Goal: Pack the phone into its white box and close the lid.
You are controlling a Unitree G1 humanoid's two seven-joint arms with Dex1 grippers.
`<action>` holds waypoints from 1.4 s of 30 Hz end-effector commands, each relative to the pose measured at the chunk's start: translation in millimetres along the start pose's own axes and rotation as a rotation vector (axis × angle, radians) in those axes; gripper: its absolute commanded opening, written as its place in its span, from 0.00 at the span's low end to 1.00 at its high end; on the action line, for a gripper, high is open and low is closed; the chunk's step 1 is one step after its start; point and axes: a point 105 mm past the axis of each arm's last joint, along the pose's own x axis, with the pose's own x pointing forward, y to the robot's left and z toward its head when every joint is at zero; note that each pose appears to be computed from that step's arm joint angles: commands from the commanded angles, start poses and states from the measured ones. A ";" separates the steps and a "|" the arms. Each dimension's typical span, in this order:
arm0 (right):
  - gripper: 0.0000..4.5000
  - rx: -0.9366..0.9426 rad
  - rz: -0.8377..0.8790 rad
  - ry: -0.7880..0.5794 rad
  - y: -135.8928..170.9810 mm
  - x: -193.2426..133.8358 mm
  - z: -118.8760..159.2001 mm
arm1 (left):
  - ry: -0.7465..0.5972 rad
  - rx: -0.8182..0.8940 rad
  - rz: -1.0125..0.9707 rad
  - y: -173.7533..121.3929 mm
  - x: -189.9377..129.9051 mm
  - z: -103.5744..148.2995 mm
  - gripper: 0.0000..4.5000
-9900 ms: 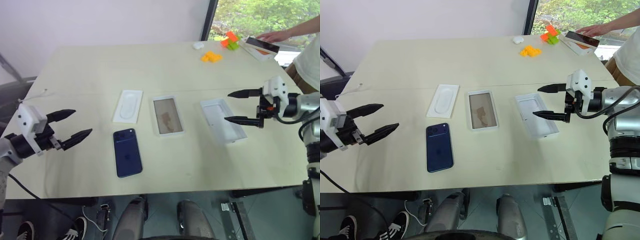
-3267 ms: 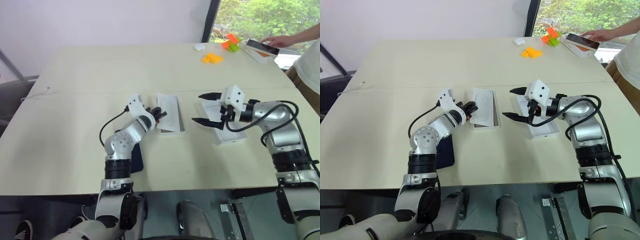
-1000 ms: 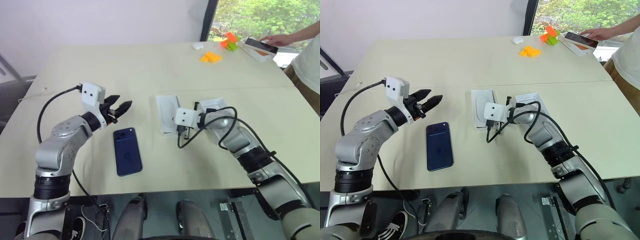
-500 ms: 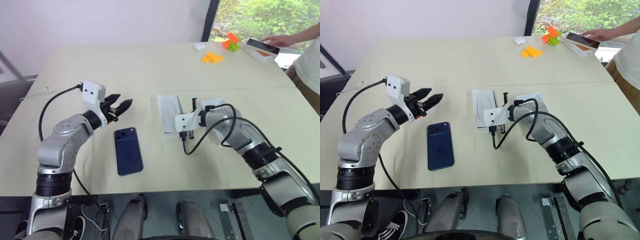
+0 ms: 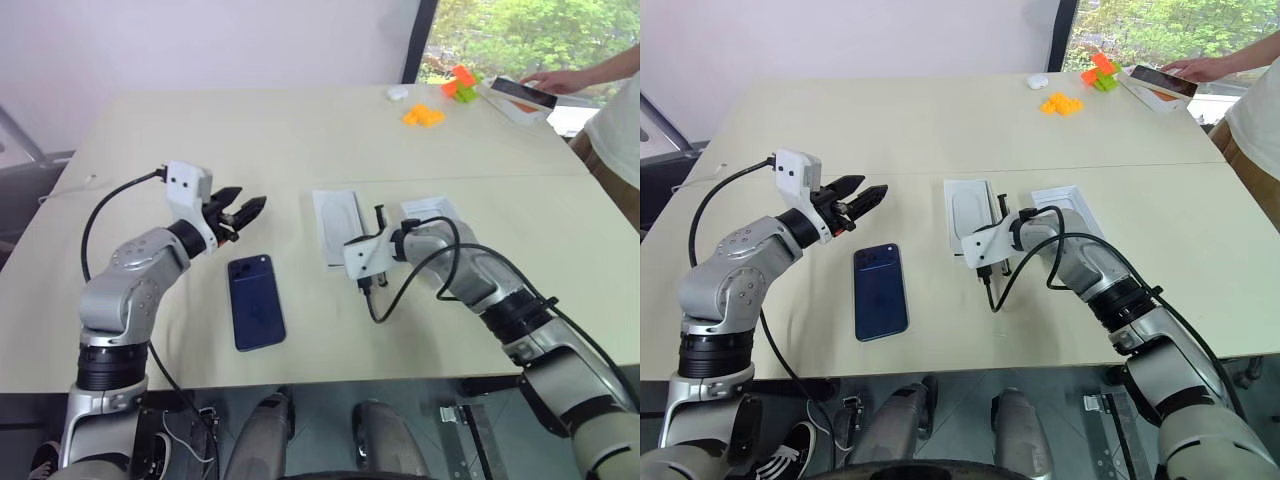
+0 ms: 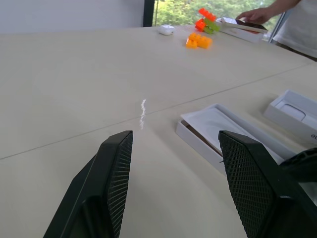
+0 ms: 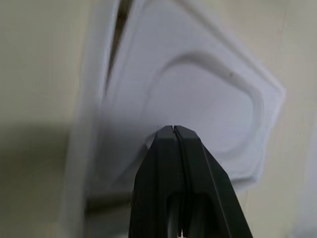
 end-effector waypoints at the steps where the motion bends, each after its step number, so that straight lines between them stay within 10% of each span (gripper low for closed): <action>1: 0.00 -0.103 -0.007 0.048 -10.1 -9.0 -10.7 | -0.043 0.023 -0.007 -3.2 -1.3 15.1 0.65; 7: 0.00 -0.196 -0.004 0.070 -18.2 -16.1 -18.1 | -0.058 -0.002 0.007 1.0 -0.7 19.6 0.65; 17: 0.00 0.217 -0.127 -0.192 -38.6 -14.9 17.0 | -0.054 0.008 0.002 -0.4 -1.7 18.1 0.65; 29: 0.00 0.072 -0.034 -0.058 18.4 24.2 11.2 | -0.048 0.019 0.005 -0.9 -3.7 18.0 0.65; 42: 0.00 0.350 -0.098 -0.182 -10.8 17.2 35.7 | -0.052 -0.001 0.016 -0.1 -1.6 17.9 0.65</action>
